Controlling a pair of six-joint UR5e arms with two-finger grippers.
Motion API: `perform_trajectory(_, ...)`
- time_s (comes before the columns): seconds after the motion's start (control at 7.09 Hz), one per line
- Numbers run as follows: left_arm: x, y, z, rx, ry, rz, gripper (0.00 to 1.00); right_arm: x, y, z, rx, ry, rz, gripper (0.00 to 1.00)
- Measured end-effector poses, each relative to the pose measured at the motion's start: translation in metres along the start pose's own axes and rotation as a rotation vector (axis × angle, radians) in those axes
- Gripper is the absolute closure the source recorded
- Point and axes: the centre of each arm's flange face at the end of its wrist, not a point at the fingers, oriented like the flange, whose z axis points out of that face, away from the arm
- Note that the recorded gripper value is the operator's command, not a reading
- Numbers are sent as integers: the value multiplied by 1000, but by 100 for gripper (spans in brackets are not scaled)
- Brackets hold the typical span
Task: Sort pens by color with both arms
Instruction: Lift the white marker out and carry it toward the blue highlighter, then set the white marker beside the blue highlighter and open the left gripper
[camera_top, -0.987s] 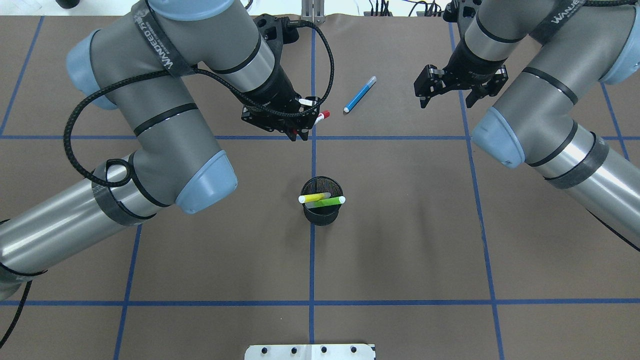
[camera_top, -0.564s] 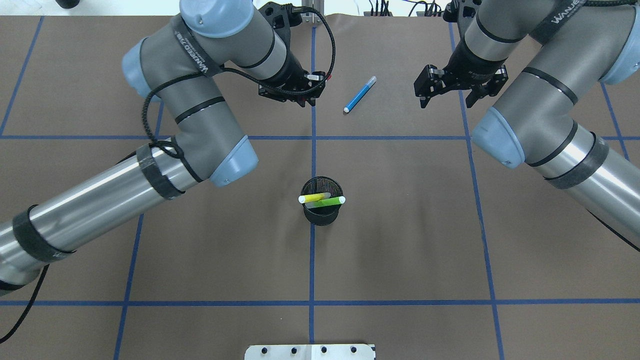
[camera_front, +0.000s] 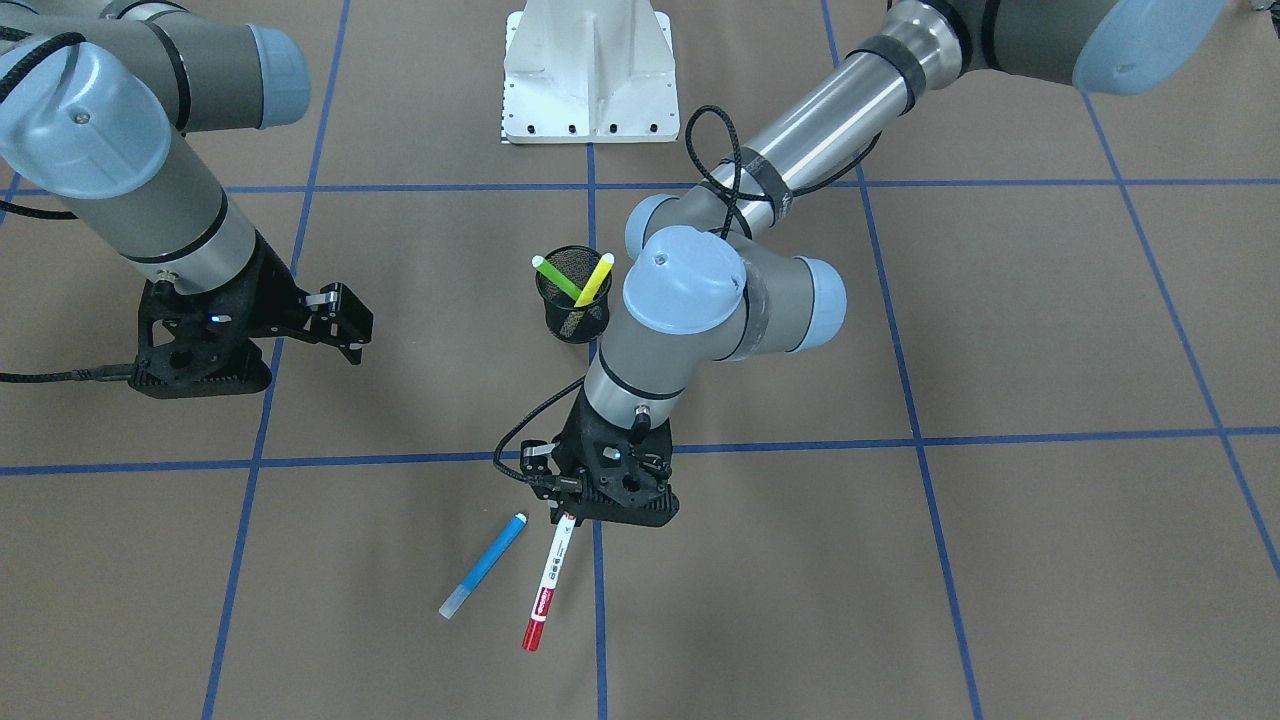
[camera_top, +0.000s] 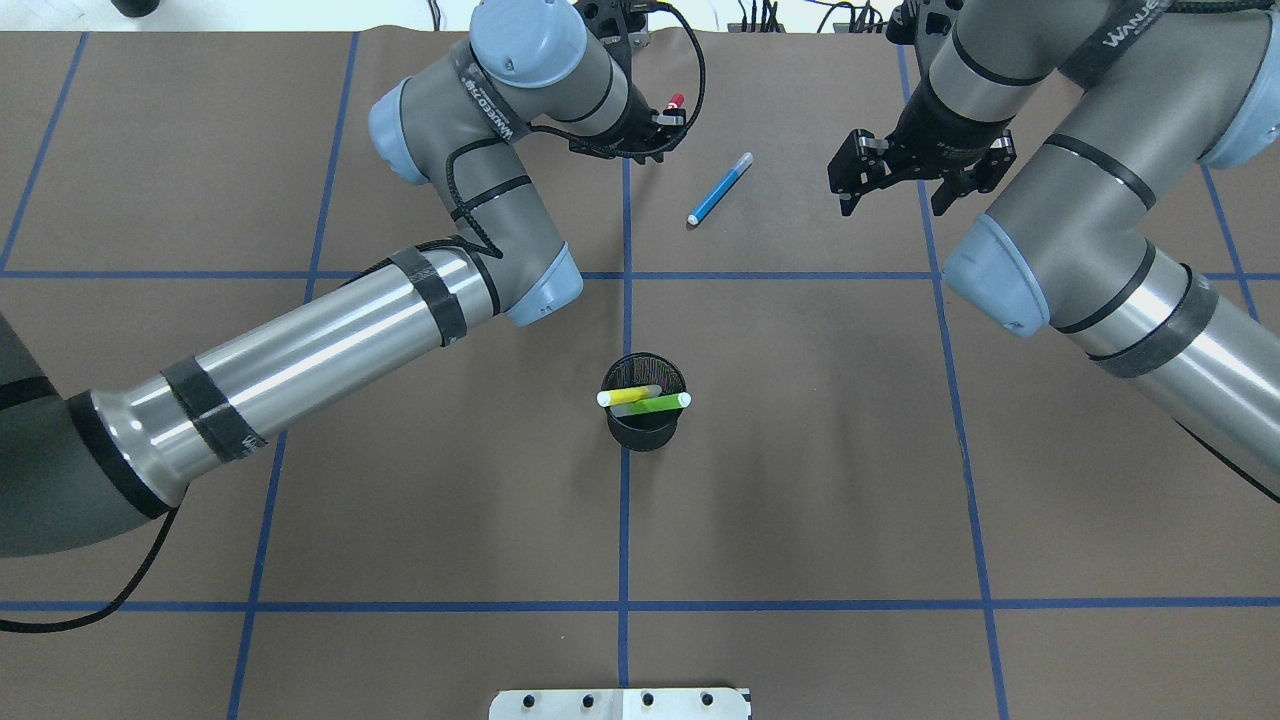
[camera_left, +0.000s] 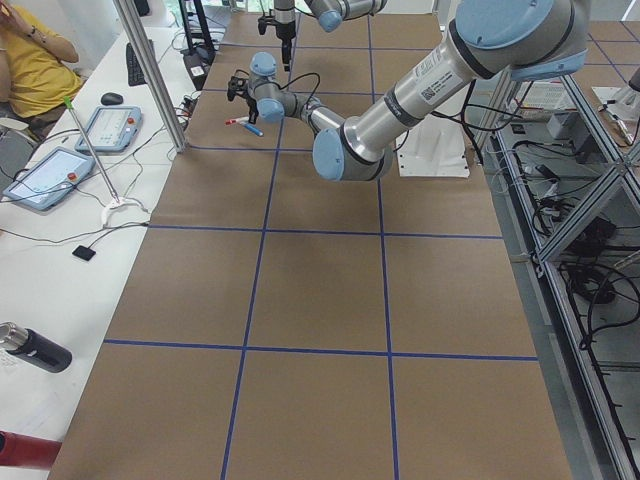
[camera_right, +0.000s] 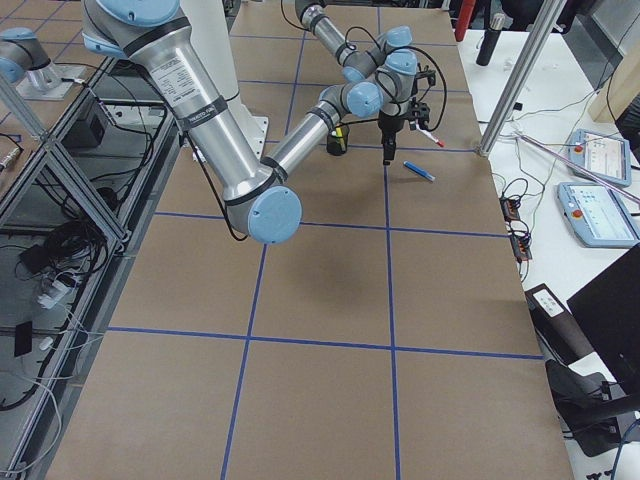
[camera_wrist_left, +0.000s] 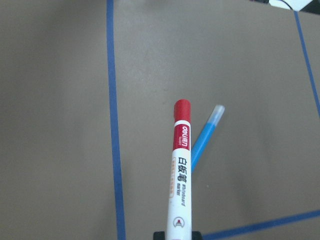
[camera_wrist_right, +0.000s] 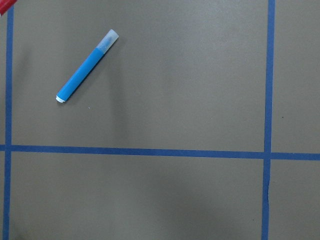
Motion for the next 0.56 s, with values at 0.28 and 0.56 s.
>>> perform_trajectory(0.28, -1, 2, 19, 25, -5, 7, 1, 1, 0, 0, 0, 1, 0, 1)
perform_trajectory(0.56, 4, 6, 22, 27, 0, 12, 1, 1, 0, 1, 1, 1, 0, 1)
